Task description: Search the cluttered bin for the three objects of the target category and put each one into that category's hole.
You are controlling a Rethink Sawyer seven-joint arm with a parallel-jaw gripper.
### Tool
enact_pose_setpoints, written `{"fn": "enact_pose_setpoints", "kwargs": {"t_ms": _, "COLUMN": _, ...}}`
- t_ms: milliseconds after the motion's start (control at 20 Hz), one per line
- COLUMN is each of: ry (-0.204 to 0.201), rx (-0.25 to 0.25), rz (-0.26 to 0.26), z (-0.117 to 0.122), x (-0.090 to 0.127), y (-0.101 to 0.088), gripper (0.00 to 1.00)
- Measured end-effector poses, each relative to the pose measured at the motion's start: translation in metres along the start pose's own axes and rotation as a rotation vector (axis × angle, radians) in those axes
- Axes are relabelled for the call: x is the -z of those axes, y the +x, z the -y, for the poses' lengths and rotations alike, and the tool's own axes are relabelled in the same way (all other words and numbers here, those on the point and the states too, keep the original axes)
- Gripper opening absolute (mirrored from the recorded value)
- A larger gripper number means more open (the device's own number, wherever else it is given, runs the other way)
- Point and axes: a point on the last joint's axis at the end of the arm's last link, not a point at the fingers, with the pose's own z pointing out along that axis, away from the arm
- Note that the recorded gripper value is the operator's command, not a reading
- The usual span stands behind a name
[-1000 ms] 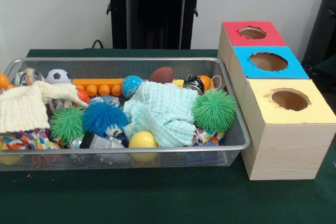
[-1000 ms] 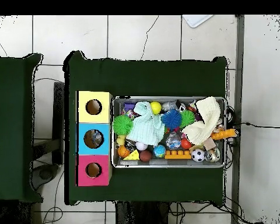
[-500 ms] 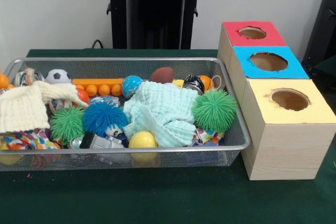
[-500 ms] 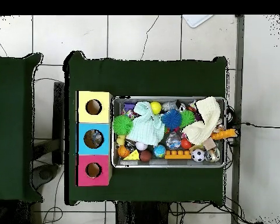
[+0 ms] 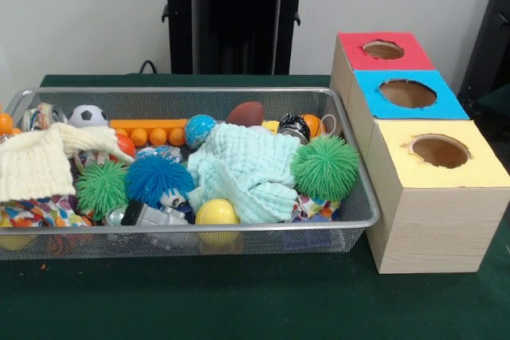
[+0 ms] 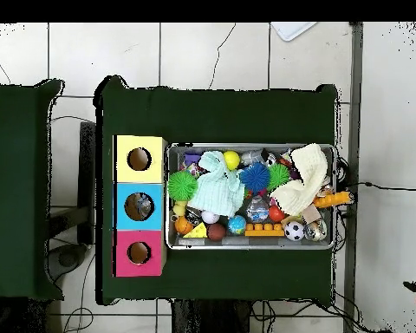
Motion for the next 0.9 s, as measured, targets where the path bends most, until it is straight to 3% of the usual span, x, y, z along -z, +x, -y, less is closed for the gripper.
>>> {"fn": "enact_pose_setpoints", "kwargs": {"t_ms": 450, "ry": 0.006, "rx": 0.069, "rz": -0.041, "z": -0.040, "x": -0.005, "y": 0.019, "gripper": 1.00}}
{"fn": "enact_pose_setpoints", "kwargs": {"t_ms": 900, "ry": 0.034, "rx": 0.120, "rz": -0.028, "z": -0.067, "x": -0.003, "y": 0.034, "gripper": 1.00}}
